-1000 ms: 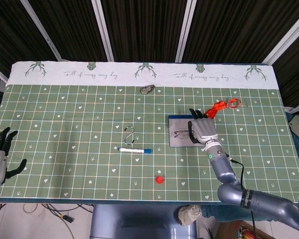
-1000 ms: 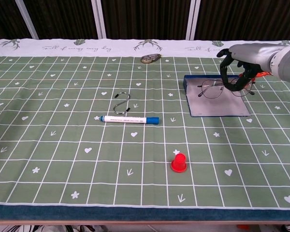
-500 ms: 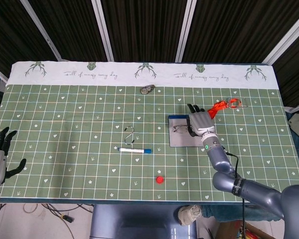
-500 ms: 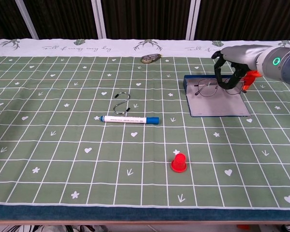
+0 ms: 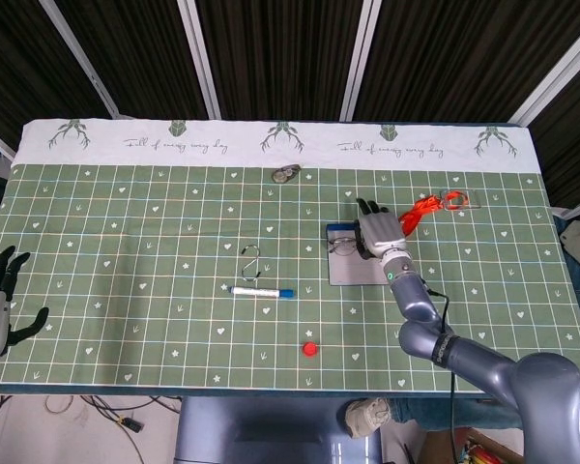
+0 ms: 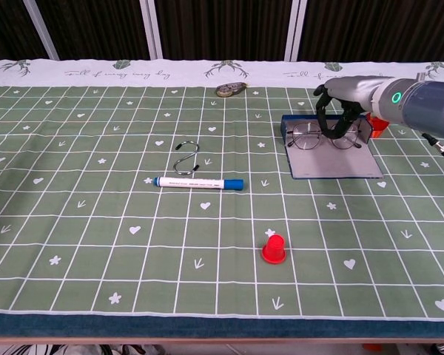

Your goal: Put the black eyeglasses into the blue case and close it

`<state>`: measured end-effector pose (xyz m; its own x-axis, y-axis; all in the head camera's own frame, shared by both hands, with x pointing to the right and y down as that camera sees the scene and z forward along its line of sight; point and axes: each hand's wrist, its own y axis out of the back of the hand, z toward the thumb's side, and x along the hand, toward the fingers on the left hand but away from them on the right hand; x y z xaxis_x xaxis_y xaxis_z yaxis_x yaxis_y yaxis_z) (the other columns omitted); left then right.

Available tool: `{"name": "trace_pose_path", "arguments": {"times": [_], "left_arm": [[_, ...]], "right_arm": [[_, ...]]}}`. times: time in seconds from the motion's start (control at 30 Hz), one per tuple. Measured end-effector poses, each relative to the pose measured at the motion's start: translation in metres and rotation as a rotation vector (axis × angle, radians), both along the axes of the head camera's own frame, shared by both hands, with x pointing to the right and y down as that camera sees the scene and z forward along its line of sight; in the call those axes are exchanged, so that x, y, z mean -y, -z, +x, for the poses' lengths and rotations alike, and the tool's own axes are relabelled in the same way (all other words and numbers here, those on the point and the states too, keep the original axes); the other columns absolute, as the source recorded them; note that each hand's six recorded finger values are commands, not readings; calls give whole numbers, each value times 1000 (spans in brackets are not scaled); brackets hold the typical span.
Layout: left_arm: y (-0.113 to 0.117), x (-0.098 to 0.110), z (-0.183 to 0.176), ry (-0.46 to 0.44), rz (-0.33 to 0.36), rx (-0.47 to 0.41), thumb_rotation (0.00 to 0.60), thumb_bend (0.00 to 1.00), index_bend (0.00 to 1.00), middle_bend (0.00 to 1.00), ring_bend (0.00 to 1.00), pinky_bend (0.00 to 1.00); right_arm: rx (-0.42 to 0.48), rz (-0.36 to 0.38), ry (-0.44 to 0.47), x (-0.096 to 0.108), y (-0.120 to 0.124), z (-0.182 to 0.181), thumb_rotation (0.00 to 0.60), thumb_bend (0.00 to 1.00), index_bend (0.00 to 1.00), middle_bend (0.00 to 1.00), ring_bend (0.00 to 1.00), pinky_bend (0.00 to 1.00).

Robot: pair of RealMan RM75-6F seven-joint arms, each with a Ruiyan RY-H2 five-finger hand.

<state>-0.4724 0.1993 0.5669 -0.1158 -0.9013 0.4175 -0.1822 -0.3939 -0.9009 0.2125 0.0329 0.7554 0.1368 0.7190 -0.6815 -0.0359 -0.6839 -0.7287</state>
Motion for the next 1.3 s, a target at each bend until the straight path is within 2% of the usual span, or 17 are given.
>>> {"name": "trace_pose_path", "arguments": {"times": [0.03, 0.17, 0.2, 0.5, 0.67, 0.83, 0.93, 1.03, 1.13, 1.2, 1.3], "left_arm": [[0, 0, 0, 0, 0, 0, 600, 291, 87, 0, 0, 0], [0, 0, 0, -1, -1, 1, 600, 291, 87, 0, 0, 0], [0, 0, 0, -1, -1, 1, 600, 291, 87, 0, 0, 0], [0, -1, 0, -4, -1, 8, 600, 291, 87, 0, 0, 0], [0, -1, 1, -7, 1, 13, 600, 291, 87, 0, 0, 0], [1, -2, 1, -9, 6, 15, 600, 292, 87, 0, 0, 0], [1, -2, 1, -9, 7, 16, 600, 298, 87, 0, 0, 0], [1, -2, 2, -8, 8, 18, 600, 300, 87, 0, 0, 0], [1, -2, 3, -8, 9, 19, 600, 300, 87, 0, 0, 0], [1, -3, 4, -9, 11, 19, 600, 302, 87, 0, 0, 0], [1, -3, 4, -8, 16, 18, 600, 306, 87, 0, 0, 0]], "right_arm": [[0, 0, -3, 1, -1, -1, 600, 506, 528, 0, 73, 185], [-4, 1, -2, 2, -2, -1, 600, 485, 246, 0, 60, 185], [-6, 2, 0, 2, -2, -1, 600, 483, 209, 0, 59, 185], [-8, 21, -5, 2, 8, 3, 600, 389, 61, 0, 25, 185], [-10, 19, 0, -2, 15, 3, 600, 383, 50, 0, 25, 185], [29, 37, -12, -8, 32, 0, 600, 382, 50, 3, 34, 185], [62, 54, -21, -18, 46, 0, 600, 379, 50, 59, 94, 185], [94, 69, -29, -35, 60, 6, 600, 377, 50, 154, 197, 205], [114, 87, -47, -55, 70, 20, 600, 399, 54, 224, 303, 361], [120, 86, -56, -67, 71, 29, 600, 450, 59, 292, 380, 504], [122, 74, -60, -79, 69, 36, 600, 535, 71, 393, 455, 600]]}}
